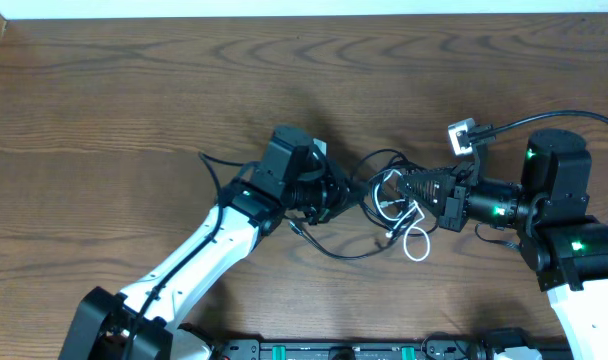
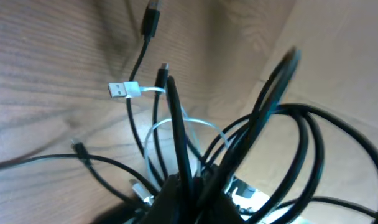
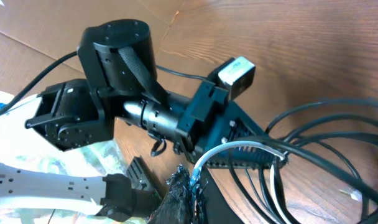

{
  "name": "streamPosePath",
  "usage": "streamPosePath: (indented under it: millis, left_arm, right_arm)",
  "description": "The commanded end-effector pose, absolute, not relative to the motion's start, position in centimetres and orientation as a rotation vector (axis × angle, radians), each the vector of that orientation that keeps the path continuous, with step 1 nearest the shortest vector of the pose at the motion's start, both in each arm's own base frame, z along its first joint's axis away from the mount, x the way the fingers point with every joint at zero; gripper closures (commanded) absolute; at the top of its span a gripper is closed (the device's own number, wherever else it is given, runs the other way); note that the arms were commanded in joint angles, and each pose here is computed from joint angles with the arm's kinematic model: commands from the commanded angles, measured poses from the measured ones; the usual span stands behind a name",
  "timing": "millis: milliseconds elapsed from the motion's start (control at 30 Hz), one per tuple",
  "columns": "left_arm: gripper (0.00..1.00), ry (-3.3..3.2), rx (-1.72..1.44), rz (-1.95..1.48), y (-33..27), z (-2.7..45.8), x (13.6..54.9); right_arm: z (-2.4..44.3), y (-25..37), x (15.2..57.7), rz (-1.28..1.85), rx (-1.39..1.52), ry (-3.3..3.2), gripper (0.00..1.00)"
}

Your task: Untangle cables

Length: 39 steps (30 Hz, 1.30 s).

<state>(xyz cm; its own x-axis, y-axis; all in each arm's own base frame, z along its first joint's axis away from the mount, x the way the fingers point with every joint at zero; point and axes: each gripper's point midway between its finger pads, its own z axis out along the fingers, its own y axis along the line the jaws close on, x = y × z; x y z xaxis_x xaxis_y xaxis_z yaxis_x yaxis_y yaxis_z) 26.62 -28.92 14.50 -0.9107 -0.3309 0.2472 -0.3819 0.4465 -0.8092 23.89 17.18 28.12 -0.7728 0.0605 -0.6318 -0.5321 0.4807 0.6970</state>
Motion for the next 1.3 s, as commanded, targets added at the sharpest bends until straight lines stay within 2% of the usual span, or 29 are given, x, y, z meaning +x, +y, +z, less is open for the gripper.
streamPosePath:
  millis: [0, 133, 267, 467, 500, 633, 733, 867, 967, 1100, 1267]
  left_arm:
    - [0.92, -2.658, 0.677, 1.488, -28.8, 14.4, 27.3]
    - [0.92, -2.733, 0.666, 1.486, -28.3, 14.1, 28.1]
    - [0.92, -2.787, 0.593, 1.521, -27.3, 14.4, 29.0]
    - [0.92, -2.768, 0.658, 1.573, -23.8, 14.7, 31.2]
    - [0.93, -2.762, 0.671, 1.588, -23.1, 14.9, 31.6]
    - [0.93, -2.747, 0.69, 1.631, -21.1, 15.2, 32.6]
    - [0.93, -2.743, 0.692, 1.639, -20.2, 15.2, 32.8]
    - [0.93, -2.751, 0.699, 1.605, -19.6, 14.7, 32.5]
    - [0.93, -2.775, 0.667, 1.596, -19.4, 14.5, 32.4]
    - [0.92, -2.779, 0.73, 1.563, -17.8, 13.9, 32.6]
    - [0.93, -2.753, 0.783, 1.528, -17.0, 13.5, 32.4]
  right_arm:
    - [28.6, 17.2, 23.7, 1.296, -0.415, 2.109, 0.99]
    - [28.2, 16.9, 23.9, 1.251, -0.418, 2.119, 0.99]
    - [24.8, 14.3, 25.5, 1.003, -0.24, 2.278, 0.99]
    - [17.9, 4.3, 24.9, 0.314, 0.372, 2.573, 0.99]
    - [17.3, 2.2, 24.1, 0.166, 0.495, 2.583, 1.0]
    - [16.7, -1.7, 22.4, -0.105, 0.711, 2.558, 0.99]
    - [16.7, -1.9, 22.2, -0.123, 0.725, 2.554, 0.99]
    - [16.8, -1.8, 22.4, -0.102, 0.756, 2.54, 0.91]
    - [17.0, -3.0, 22.2, -0.193, 0.771, 2.513, 0.95]
    - [17.2, -5.4, 20.8, -0.331, 0.966, 2.43, 0.98]
    - [16.3, -1.3, 22.0, -0.018, 0.907, 2.531, 0.88]
